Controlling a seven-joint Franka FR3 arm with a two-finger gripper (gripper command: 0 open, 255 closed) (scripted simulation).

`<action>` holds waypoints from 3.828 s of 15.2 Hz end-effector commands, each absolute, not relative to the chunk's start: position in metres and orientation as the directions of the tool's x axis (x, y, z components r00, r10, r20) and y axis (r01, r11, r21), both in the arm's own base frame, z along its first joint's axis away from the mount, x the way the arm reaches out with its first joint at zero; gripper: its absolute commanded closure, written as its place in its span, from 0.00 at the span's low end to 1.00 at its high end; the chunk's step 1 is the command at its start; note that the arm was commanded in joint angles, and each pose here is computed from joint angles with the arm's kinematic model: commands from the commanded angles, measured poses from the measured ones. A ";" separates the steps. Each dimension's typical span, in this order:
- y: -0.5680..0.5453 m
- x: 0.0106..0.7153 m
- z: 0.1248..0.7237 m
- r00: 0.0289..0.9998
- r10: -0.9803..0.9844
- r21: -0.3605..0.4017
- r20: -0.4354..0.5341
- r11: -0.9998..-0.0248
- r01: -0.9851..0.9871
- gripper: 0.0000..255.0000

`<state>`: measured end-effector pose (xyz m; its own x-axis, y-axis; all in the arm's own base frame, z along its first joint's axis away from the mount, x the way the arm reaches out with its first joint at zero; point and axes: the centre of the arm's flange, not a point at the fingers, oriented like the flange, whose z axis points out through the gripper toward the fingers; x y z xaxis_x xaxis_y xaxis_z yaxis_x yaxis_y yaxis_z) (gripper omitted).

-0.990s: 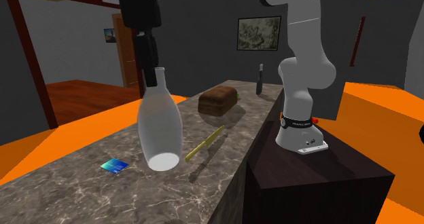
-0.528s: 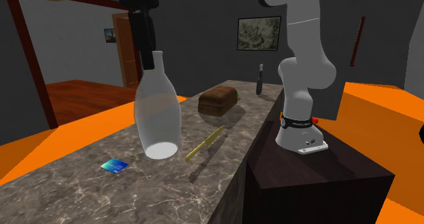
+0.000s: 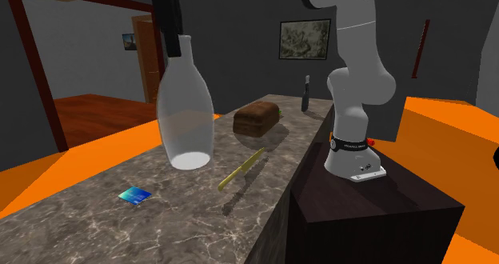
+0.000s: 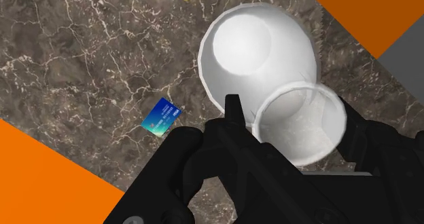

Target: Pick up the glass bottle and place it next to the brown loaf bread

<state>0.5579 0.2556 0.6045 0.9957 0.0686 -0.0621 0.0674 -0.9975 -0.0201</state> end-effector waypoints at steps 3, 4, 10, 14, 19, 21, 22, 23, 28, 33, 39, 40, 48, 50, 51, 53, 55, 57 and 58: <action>0.255 0.559 0.626 0.996 0.068 -0.020 -0.062 -0.998 0.067 1.00; 0.255 0.559 0.631 0.996 0.068 -0.020 -0.062 -0.998 0.067 1.00; 0.179 0.548 0.650 0.996 0.068 -0.020 -0.062 -0.998 0.067 1.00; 0.128 0.540 0.662 0.996 0.068 -0.020 -0.062 -0.998 0.067 1.00; 0.065 0.531 0.678 0.996 0.068 -0.020 -0.062 -0.998 0.067 1.00; 0.039 0.527 0.684 0.996 0.068 -0.020 -0.062 -0.998 0.067 1.00; 0.027 0.525 0.687 0.996 0.068 -0.020 -0.062 -0.998 0.067 1.00; 0.014 0.523 0.690 0.996 0.068 -0.020 -0.062 -0.998 0.067 1.00; -0.050 0.514 0.706 0.996 0.068 -0.020 -0.062 -0.998 0.067 1.00; -0.113 0.505 0.721 0.996 0.068 -0.020 -0.062 -0.998 0.067 1.00; -0.189 0.493 0.740 0.996 0.068 -0.020 -0.062 -0.998 0.067 1.00; -0.202 0.491 0.743 0.996 0.068 -0.020 -0.062 -0.998 0.067 1.00; -0.261 0.482 0.741 0.996 0.068 -0.020 -0.062 -0.998 0.067 1.00; -0.261 0.482 0.731 0.996 0.068 -0.020 -0.062 -0.998 0.067 1.00; -0.261 0.482 0.726 0.996 0.068 -0.020 -0.062 -0.998 0.067 1.00; -0.261 0.482 0.715 0.996 0.068 -0.020 -0.062 -0.998 0.067 1.00; -0.261 0.482 0.704 0.996 0.068 -0.020 -0.062 -0.998 0.067 1.00; -0.261 0.482 0.694 0.996 0.068 -0.020 -0.062 -0.998 0.067 1.00; -0.261 0.482 0.689 0.996 0.068 -0.020 -0.062 -0.998 0.067 1.00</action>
<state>0.4826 -0.2628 0.6949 0.9957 0.0683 -0.0626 0.0671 -0.9975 -0.0206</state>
